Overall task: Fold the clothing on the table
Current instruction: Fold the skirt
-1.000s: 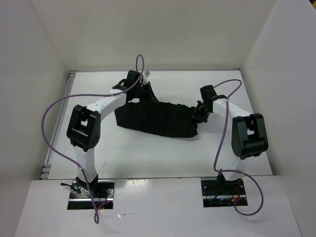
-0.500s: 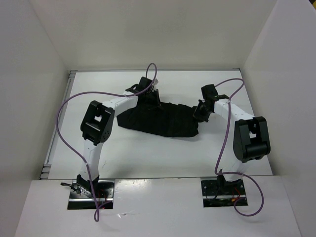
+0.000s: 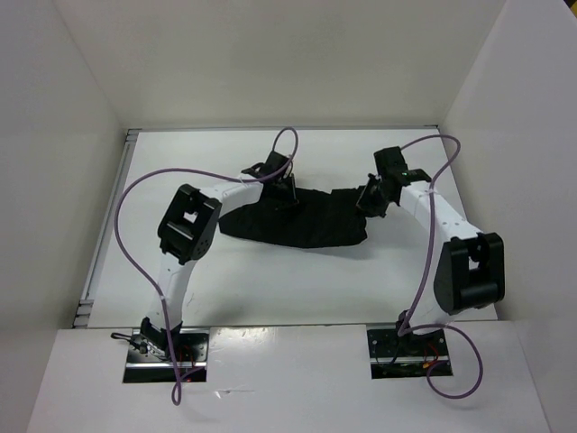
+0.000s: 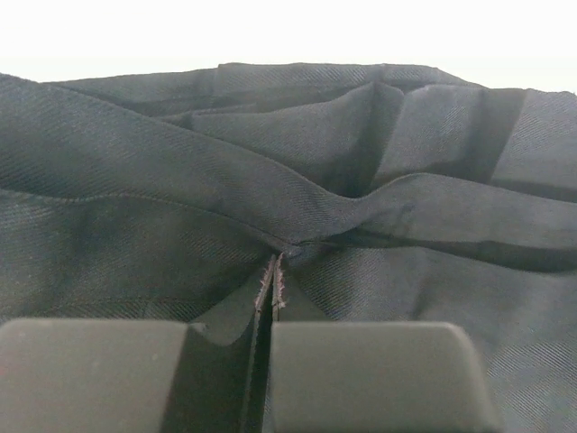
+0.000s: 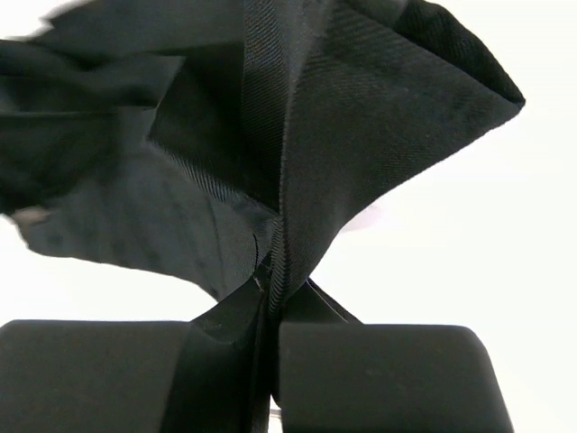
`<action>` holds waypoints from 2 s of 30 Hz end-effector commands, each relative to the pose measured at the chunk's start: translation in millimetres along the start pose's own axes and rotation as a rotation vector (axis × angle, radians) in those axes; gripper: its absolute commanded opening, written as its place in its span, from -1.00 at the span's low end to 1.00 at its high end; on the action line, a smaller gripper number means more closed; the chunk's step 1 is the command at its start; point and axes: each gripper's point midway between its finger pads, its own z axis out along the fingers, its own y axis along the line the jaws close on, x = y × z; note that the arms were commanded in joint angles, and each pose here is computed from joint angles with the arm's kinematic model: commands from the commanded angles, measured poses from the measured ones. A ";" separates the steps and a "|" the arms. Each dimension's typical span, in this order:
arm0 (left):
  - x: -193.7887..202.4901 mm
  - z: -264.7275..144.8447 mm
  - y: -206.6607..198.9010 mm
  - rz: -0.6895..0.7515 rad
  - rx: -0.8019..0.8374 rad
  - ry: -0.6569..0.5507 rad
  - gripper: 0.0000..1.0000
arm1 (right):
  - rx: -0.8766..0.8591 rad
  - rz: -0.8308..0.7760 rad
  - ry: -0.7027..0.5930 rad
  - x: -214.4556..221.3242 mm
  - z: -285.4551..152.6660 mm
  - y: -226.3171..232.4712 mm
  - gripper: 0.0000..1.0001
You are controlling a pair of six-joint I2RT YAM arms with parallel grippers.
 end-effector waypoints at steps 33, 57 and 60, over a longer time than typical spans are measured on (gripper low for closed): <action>-32.0 -153.5 94.9 -0.081 -0.467 -0.238 -0.78 | -0.249 -0.190 -0.103 -3.9 -65.4 117.3 -1.00; 64.9 -60.4 132.5 -0.203 -0.366 0.093 -0.97 | -0.285 -0.295 -0.020 18.6 -3.6 193.6 -1.00; 65.0 -60.6 132.8 -0.194 -0.366 0.094 -0.97 | -0.307 -0.336 0.010 34.6 12.6 218.1 -1.00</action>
